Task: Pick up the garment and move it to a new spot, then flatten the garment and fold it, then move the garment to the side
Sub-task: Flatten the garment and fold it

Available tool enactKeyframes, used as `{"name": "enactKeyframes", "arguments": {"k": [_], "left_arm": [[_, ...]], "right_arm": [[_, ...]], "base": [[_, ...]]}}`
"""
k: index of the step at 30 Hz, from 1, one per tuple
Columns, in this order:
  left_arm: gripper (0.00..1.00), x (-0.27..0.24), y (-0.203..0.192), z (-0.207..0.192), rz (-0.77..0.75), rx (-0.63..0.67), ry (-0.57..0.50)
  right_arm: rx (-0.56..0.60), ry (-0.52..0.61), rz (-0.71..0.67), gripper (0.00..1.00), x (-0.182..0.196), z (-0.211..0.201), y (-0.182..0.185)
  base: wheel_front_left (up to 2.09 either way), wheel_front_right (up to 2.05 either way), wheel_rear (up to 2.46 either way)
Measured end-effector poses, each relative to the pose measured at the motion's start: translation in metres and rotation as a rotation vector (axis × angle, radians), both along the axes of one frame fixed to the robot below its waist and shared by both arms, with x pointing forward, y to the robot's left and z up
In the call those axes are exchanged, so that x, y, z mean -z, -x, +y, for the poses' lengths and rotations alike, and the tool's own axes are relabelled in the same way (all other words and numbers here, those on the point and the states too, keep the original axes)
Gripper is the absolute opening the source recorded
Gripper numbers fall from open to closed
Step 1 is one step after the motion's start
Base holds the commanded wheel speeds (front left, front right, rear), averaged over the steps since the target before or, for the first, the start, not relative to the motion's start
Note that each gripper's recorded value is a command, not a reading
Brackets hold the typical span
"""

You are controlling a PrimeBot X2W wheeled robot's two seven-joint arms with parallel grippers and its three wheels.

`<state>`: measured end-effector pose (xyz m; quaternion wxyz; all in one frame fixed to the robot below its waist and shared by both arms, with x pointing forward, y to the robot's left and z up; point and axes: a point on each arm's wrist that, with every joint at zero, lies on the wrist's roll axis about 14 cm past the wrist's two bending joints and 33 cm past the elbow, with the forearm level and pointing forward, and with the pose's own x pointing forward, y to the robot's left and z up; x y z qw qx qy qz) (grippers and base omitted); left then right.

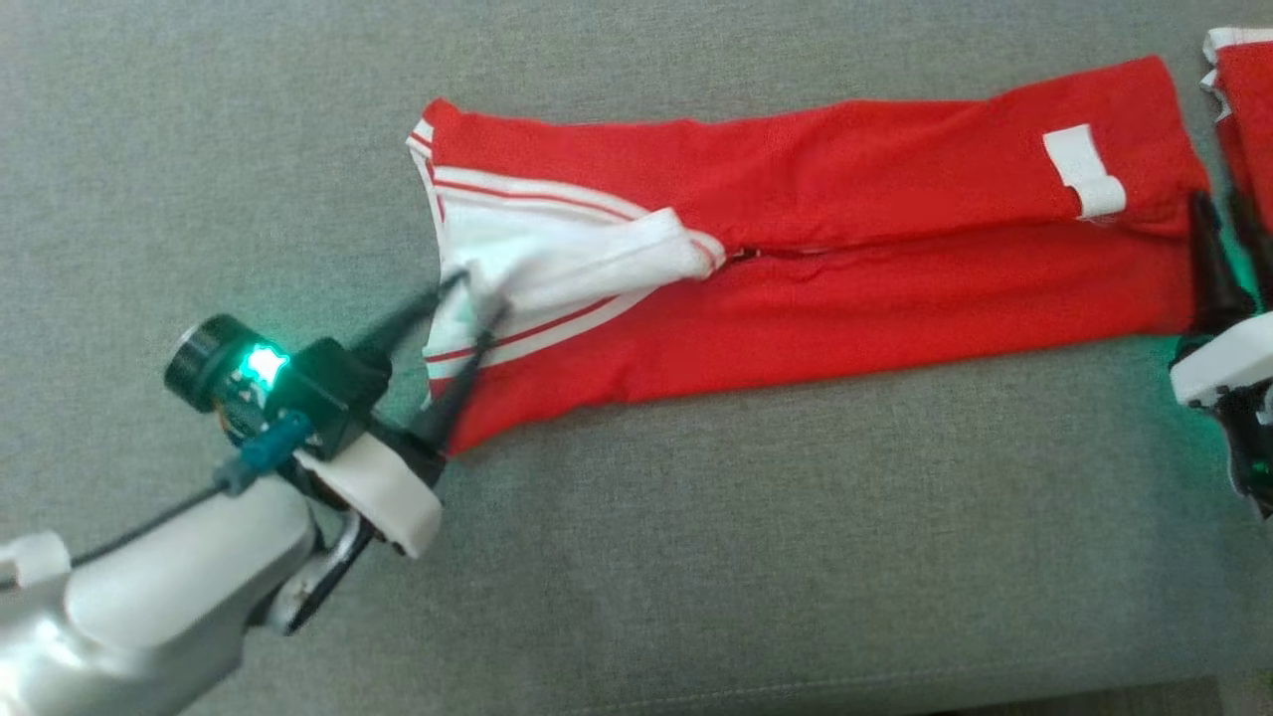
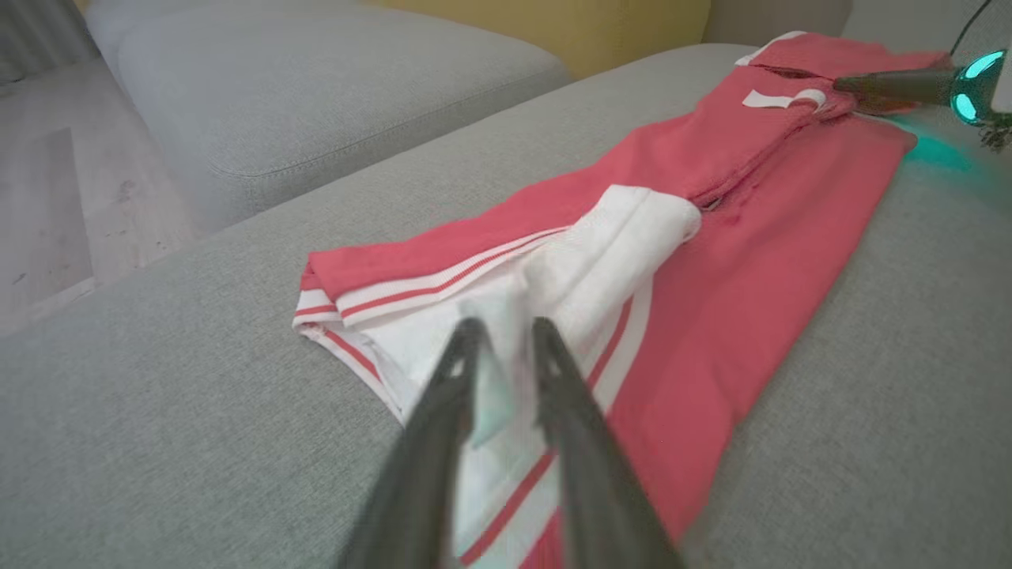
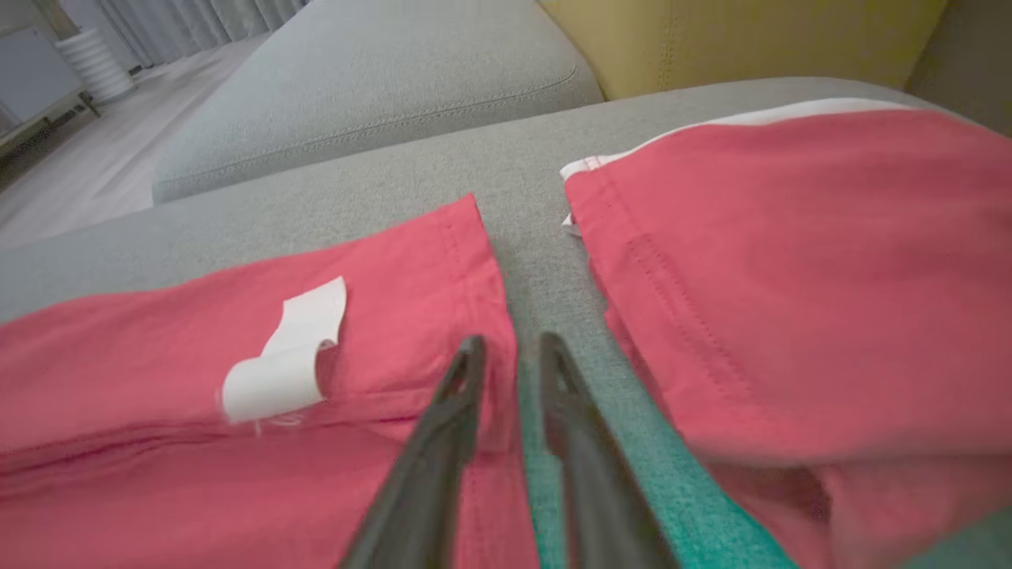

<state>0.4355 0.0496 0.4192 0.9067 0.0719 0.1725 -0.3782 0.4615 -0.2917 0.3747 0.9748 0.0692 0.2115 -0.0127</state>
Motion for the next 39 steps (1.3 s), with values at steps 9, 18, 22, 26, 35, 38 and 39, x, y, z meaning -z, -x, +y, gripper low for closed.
{"name": "enactKeyframes", "arguments": {"k": [9, 18, 22, 26, 35, 38, 39], "left_arm": [[1.0, -0.02, 0.001, -0.003, -0.08, -0.255, 0.136], [1.0, -0.051, 0.015, 0.021, -0.252, -0.552, 0.185], [1.0, -0.061, 0.031, 0.025, -0.278, -0.633, 0.217], [1.0, -0.074, 0.042, 0.032, -0.324, -0.665, 0.236], [1.0, -0.084, 0.051, 0.048, -0.376, -0.701, 0.23], [1.0, -0.086, 0.055, 0.046, -0.382, -0.685, 0.231], [1.0, -0.086, 0.057, 0.046, -0.384, -0.68, 0.232]], "right_arm": [[0.116, -0.102, -0.08, 1.0, -0.008, 0.002, 0.023], [0.17, -0.141, -0.124, 1.0, -0.013, 0.005, 0.018], [0.187, -0.15, -0.084, 1.0, -0.004, 0.005, 0.012], [0.176, -0.144, 0.025, 1.0, 0.016, 0.011, 0.01], [0.152, -0.174, 0.076, 0.0, 0.018, 0.027, 0.008], [0.161, -0.178, 0.034, 0.0, 0.008, 0.025, 0.008], [0.162, -0.175, 0.019, 0.0, 0.004, 0.024, 0.008]], "base": [[0.0, 0.0, 0.0], [0.0, 0.0, 0.0], [0.0, 0.0, 0.0], [0.0, 0.0, 0.0], [0.0, 0.0, 0.0], [0.0, 0.0, 0.0], [0.0, 0.0, 0.0]]}}
